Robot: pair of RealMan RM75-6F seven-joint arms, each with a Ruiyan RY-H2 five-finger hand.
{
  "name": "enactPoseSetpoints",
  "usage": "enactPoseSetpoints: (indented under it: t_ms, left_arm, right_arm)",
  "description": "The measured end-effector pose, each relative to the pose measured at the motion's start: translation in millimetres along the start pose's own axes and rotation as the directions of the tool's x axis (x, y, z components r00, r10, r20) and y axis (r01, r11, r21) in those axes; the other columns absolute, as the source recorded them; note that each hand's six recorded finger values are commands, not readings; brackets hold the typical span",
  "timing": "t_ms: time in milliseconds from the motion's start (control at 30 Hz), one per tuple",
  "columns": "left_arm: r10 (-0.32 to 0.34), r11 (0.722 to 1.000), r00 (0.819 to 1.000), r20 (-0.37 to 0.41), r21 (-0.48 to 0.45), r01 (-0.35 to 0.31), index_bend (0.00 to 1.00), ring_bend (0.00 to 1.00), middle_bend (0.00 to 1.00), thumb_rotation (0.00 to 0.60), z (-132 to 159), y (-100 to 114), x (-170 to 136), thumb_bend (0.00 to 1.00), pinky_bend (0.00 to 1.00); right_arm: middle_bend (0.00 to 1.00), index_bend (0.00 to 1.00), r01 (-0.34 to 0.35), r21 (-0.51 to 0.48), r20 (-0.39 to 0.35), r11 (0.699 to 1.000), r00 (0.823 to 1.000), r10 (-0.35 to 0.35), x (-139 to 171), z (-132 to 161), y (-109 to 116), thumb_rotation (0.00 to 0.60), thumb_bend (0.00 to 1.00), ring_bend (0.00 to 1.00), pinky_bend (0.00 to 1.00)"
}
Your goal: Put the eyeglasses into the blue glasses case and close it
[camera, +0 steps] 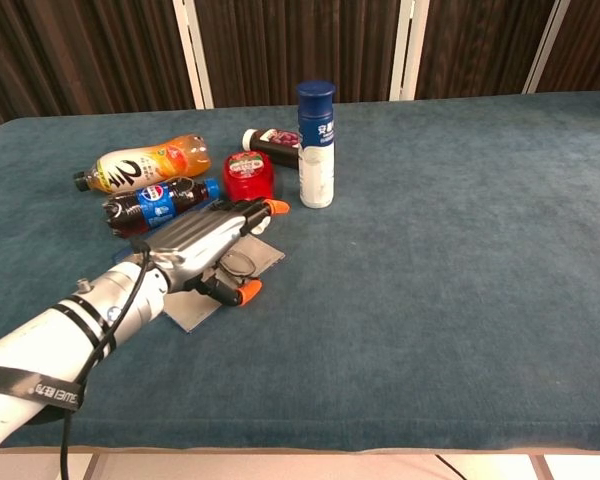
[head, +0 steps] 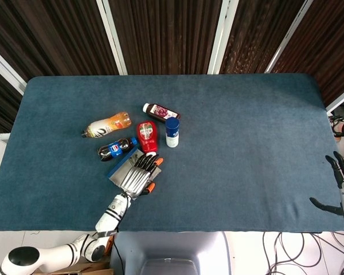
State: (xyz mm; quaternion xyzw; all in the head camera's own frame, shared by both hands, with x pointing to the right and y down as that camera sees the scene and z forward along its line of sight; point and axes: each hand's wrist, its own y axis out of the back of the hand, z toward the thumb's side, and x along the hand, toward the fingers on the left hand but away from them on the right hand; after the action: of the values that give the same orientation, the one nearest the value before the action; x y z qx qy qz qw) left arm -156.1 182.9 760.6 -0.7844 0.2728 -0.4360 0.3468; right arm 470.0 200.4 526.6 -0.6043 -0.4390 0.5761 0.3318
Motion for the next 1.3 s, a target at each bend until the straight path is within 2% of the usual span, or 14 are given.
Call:
enactPoseSetpoints:
  t_ms: [267, 733, 1100, 1300]
  left_arm:
    - [0.062, 0.998, 0.997, -0.039, 0.013, -0.061, 0.0, 0.0, 0.0, 0.6, -26.9, 13.7, -18.0, 0.38, 0.0]
    - [0.07, 0.997, 0.986, -0.148, 0.029, -0.067, 0.0, 0.0, 0.0, 0.6, -72.1, 24.0, -33.1, 0.4, 0.0]
    - [0.064, 0.998, 0.965, -0.254, 0.035, -0.057, 0.0, 0.0, 0.0, 0.6, -114.8, 31.2, -48.7, 0.41, 0.0]
    - [0.072, 0.997, 0.964, -0.255, -0.021, -0.08, 0.0, 0.0, 0.0, 0.6, -113.2, 36.3, -51.3, 0.42, 0.0]
  right_arm:
    - [0.0, 0.0, 0.0, 0.002, -0.004, 1.0, 1.0, 0.0, 0.7, 1.5, -0.6, 0.6, 0.08, 0.0, 0.0]
    - [0.0, 0.0, 0.002, 0.006, -0.004, 1.0, 1.0, -0.002, 0.9, 2.1, -0.9, 0.6, 0.08, 0.0, 0.0]
    - [0.0, 0.0, 0.004, 0.009, -0.002, 1.0, 1.0, -0.004, 1.2, 2.4, -0.9, 0.6, 0.08, 0.0, 0.0]
    - [0.0, 0.0, 0.002, 0.012, -0.006, 1.0, 1.0, -0.002, 1.9, 3.9, -1.9, 0.6, 0.08, 0.0, 0.0]
